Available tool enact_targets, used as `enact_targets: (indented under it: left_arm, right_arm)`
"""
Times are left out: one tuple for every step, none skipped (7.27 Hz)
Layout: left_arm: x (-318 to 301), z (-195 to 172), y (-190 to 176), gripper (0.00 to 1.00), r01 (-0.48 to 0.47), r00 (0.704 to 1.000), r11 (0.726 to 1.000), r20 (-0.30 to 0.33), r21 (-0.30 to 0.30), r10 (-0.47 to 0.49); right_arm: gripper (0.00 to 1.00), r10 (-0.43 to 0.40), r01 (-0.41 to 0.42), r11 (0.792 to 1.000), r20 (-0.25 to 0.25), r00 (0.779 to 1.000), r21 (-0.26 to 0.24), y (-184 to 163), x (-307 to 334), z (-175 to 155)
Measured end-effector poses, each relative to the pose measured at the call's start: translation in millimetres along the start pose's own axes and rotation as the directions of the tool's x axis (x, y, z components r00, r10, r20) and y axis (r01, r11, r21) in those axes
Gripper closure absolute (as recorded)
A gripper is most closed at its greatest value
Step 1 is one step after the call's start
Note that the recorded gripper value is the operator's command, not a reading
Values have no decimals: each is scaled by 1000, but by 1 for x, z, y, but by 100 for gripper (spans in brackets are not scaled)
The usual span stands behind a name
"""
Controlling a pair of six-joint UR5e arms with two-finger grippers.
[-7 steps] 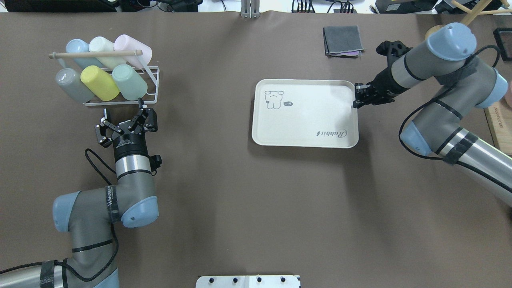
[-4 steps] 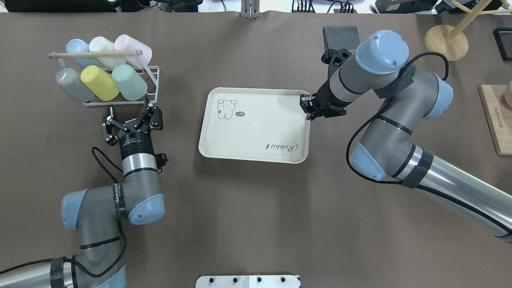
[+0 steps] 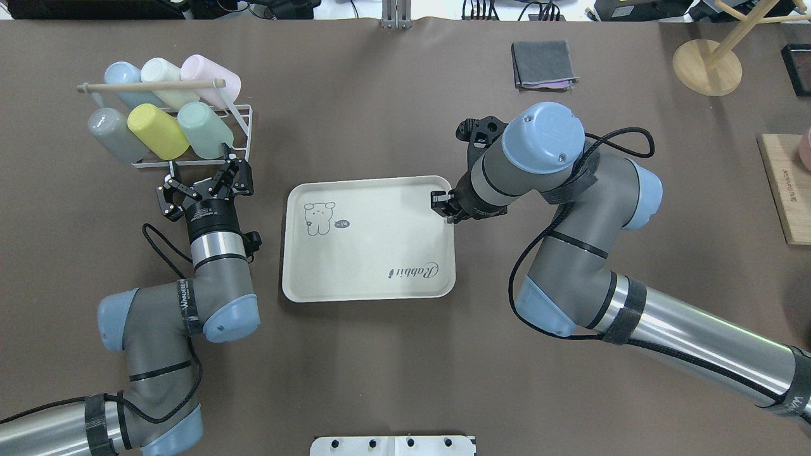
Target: Pick up and place green cup on tray
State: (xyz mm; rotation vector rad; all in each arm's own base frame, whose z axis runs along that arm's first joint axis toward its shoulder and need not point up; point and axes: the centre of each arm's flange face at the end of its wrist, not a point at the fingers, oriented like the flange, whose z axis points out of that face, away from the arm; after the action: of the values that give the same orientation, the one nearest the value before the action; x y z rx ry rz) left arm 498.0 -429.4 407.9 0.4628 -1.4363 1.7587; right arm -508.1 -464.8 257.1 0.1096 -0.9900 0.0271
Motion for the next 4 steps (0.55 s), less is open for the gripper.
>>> enact_targets:
  left_arm:
    - [-2,7,0,3,1,1000,1000,-8,-8,-1]
    - [-5,15,-1,2,0,1000,1000,-16,-16,0]
    - [-6,22,-3,2,-3,1000,1000,-25,-24,3]
    - [-8,30,-4,2,-9,999,999,-35,-33,8]
  right_arm:
    - [100,-30,30,1000,-5,1000,-1,2,0,4]
    - [100,-44,44,999,-11,999,-3,3,1,7]
    - [100,-52,52,999,-20,998,-6,1,5,12]
    - [100,-58,58,998,-29,998,-8,0,8,16]
